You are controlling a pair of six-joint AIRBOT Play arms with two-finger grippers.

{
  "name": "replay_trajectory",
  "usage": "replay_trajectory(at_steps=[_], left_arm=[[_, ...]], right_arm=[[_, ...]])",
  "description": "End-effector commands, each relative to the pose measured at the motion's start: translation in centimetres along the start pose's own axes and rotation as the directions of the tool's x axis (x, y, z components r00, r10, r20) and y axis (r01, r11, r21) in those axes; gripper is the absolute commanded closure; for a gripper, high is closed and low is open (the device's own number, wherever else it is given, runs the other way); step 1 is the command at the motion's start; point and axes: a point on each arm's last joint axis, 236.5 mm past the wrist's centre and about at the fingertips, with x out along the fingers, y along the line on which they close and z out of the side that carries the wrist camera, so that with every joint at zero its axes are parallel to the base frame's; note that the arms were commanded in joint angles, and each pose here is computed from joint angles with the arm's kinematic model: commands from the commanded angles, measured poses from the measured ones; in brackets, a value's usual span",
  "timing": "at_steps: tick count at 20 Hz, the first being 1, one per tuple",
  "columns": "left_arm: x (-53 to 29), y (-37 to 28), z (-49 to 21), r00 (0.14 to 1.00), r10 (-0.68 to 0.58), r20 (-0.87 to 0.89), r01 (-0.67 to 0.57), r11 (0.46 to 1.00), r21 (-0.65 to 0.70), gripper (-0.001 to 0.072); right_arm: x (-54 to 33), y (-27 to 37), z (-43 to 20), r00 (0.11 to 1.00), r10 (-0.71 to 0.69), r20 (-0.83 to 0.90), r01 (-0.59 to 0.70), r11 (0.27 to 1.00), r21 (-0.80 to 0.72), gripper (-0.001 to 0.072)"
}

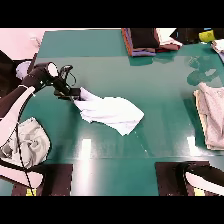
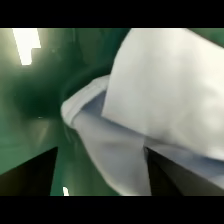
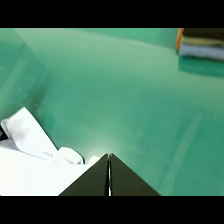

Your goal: Fold the shirts.

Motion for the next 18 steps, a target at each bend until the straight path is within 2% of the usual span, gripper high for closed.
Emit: replay_trajectory(at_steps=[1,2,4,6,10,11,12,13,16,18], left_arm=[[2.0,-0.8,-0.4,0.998,-0.058,-0.02,0.057,0.997,-0.051,0.0065],[1.8,-0.8,-0.1,0.998,-0.056,-0.013,0.055,0.997,-0.046,0.0185],[0.9,-0.8,0.4,0.999,-0.045,-0.009,0.045,0.999,0.01,0.0677],[-0.6,-1.1,1.3,0.999,-0.043,0.008,0.042,0.998,0.048,0.0684],[-2.9,-1.6,2.8,0.998,-0.042,0.041,0.038,0.996,0.085,0.0683],[-3.0,-1.6,2.9,0.998,-0.043,0.045,0.039,0.996,0.086,0.0683],[-3.0,-1.6,2.9,0.998,-0.043,0.045,0.039,0.996,0.086,0.0683],[-3.0,-1.6,2.9,0.998,-0.043,0.044,0.039,0.996,0.086,0.0684],[-3.0,-1.6,2.7,0.999,-0.042,0.034,0.039,0.996,0.086,0.0683],[-3.0,-1.6,2.5,0.999,-0.042,0.028,0.039,0.996,0.086,0.0683]], right_arm=[[1.3,-0.5,-1.5,0.999,-0.004,-0.045,0.004,1.0,0.013,0.0691],[1.7,-0.7,-2.2,0.997,-0.007,-0.071,0.009,1.0,0.016,0.0691],[2.9,-1.2,-4.7,0.988,-0.012,-0.152,0.016,0.999,0.029,0.0691],[4.4,-2.3,-8.6,0.961,-0.021,-0.276,0.037,0.998,0.053,0.0691],[7.6,-5.2,-18.5,0.851,-0.023,-0.524,0.104,0.987,0.125,0.0689],[8.2,-5.6,-21.2,0.817,-0.017,-0.577,0.118,0.984,0.137,0.0602],[8.7,-5.8,-23.4,0.782,-0.005,-0.623,0.13,0.979,0.155,0.0317],[9.2,-5.4,-25.5,0.743,0.029,-0.668,0.132,0.973,0.188,0.0157],[11.2,-1.9,-28.8,0.687,0.181,-0.704,0.066,0.949,0.308,0.0157],[12.4,-0.4,-30.1,0.674,0.192,-0.714,0.042,0.954,0.297,0.0157]])
